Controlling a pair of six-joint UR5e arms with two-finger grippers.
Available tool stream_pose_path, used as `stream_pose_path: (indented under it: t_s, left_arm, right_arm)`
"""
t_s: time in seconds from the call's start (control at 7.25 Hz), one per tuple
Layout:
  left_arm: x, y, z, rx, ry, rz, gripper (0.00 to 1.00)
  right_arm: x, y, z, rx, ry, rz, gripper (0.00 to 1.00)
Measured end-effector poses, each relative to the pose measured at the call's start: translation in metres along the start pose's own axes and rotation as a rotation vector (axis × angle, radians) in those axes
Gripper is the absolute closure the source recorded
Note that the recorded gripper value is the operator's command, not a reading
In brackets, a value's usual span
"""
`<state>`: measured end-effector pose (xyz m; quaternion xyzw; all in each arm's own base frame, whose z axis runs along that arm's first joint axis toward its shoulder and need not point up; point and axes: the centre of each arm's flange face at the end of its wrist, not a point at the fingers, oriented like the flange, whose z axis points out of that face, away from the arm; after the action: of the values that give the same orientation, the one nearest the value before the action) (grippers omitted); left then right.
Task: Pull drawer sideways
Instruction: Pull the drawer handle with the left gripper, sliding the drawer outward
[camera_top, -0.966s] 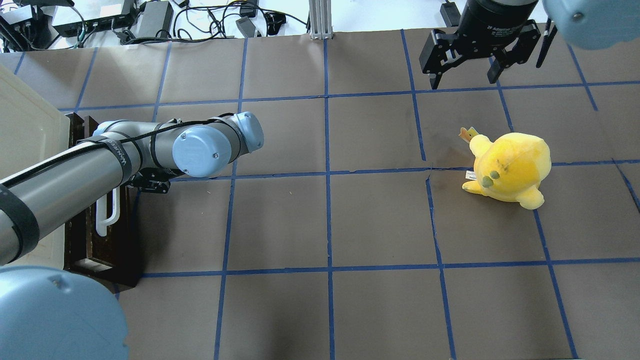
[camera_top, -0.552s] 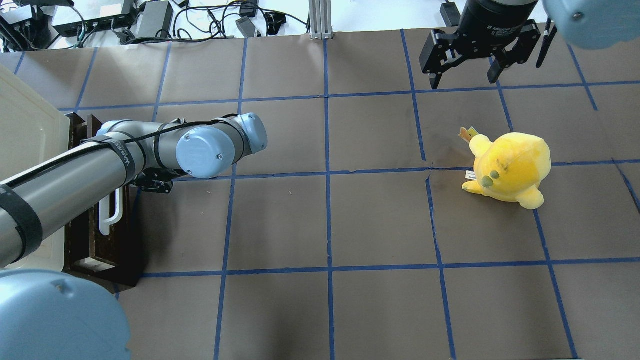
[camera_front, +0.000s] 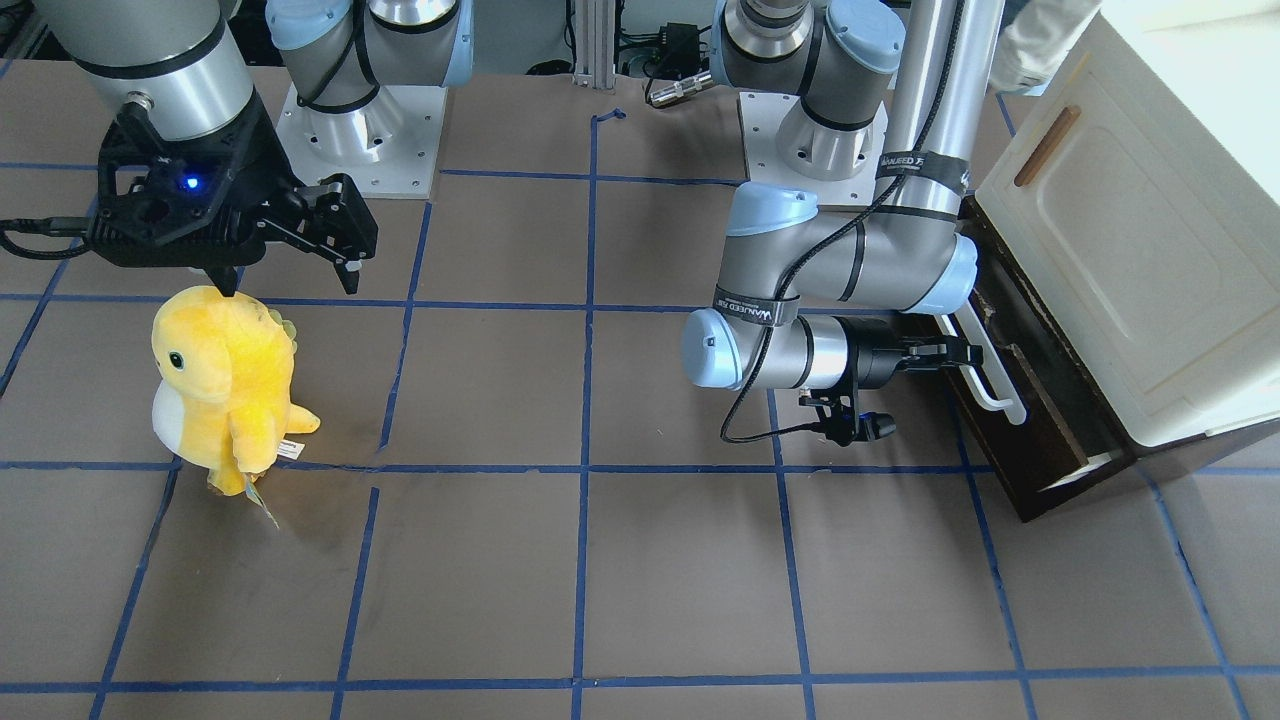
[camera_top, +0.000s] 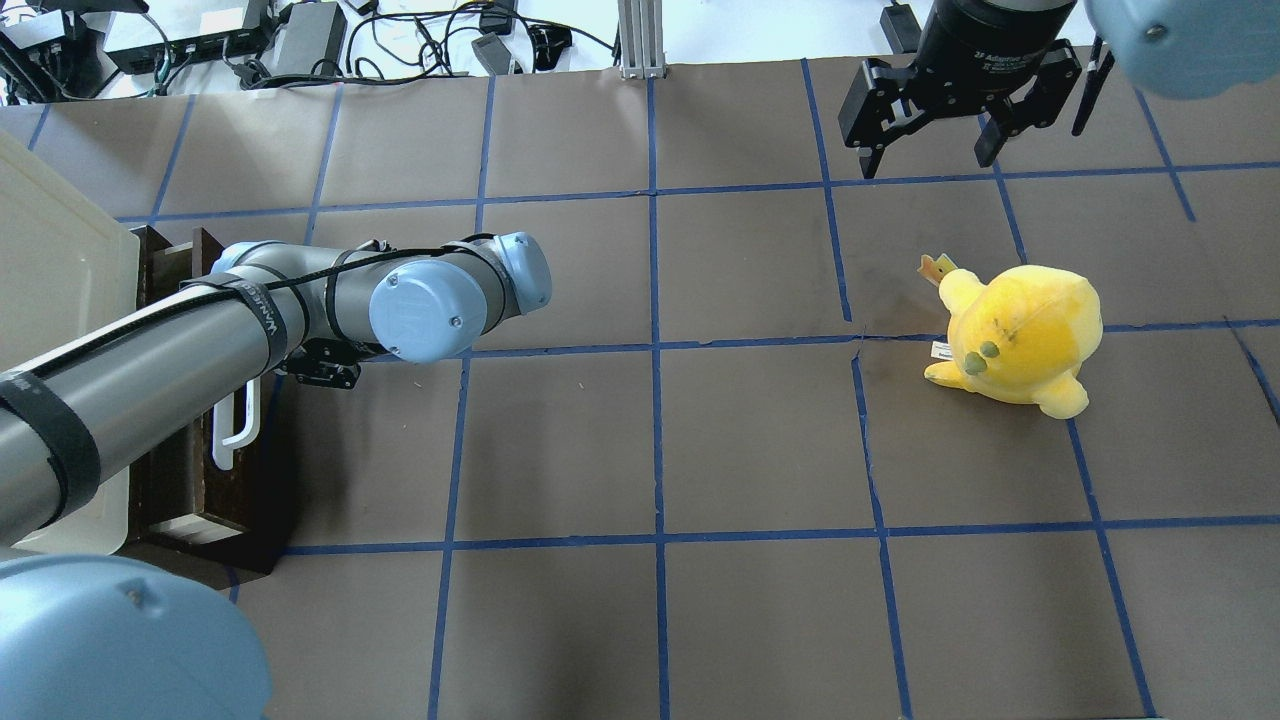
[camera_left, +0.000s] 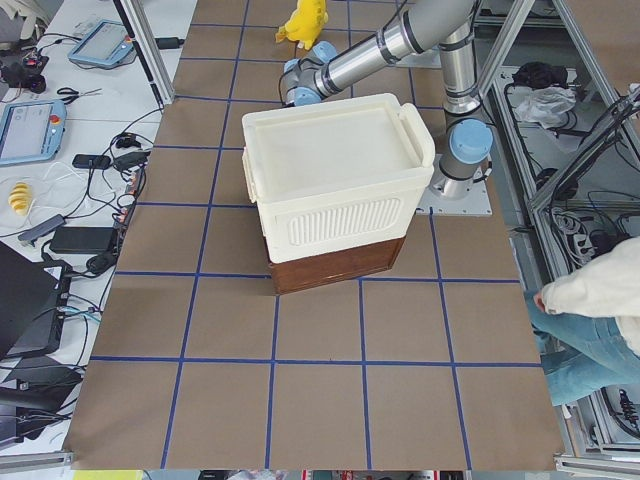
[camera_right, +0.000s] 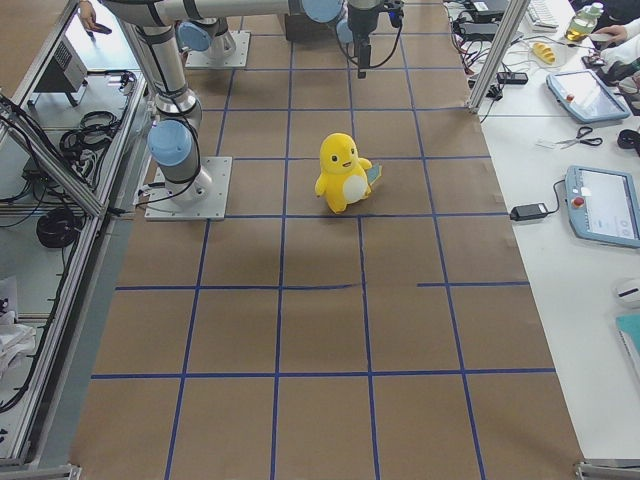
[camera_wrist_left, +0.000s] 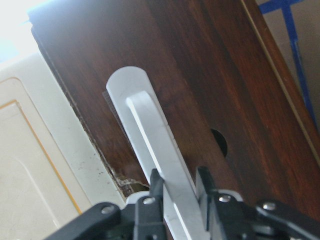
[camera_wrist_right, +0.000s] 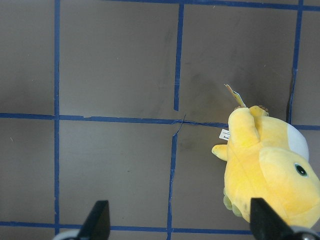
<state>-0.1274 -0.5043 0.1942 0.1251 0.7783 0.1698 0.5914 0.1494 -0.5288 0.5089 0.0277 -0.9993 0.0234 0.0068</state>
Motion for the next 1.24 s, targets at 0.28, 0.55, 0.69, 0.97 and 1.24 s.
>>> stream_pose_path:
  t_s: [0.28,0.55,0.69,0.97,1.24]
  left_arm:
    - [0.003,0.002,-0.006,0.011,-0.005,0.003,0.91]
    - [0.004,0.002,-0.009,0.016,-0.006,0.003,0.91]
    - [0.004,0.002,-0.010,0.018,-0.006,0.003,0.91]
    - [0.004,0.003,-0.013,0.025,-0.010,0.003,0.91]
    - [0.004,0.004,-0.018,0.033,-0.012,0.002,0.91]
  right_arm:
    - [0.000,0.000,0.000,0.000,0.000,0.000,0.00]
    - [0.000,0.000,0.000,0.000,0.000,0.000,0.00]
    - [0.000,0.000,0.000,0.000,0.000,0.000,0.00]
    - [0.000,0.000,0.000,0.000,0.000,0.000,0.00]
    - [0.000,0.000,0.000,0.000,0.000,0.000,0.00]
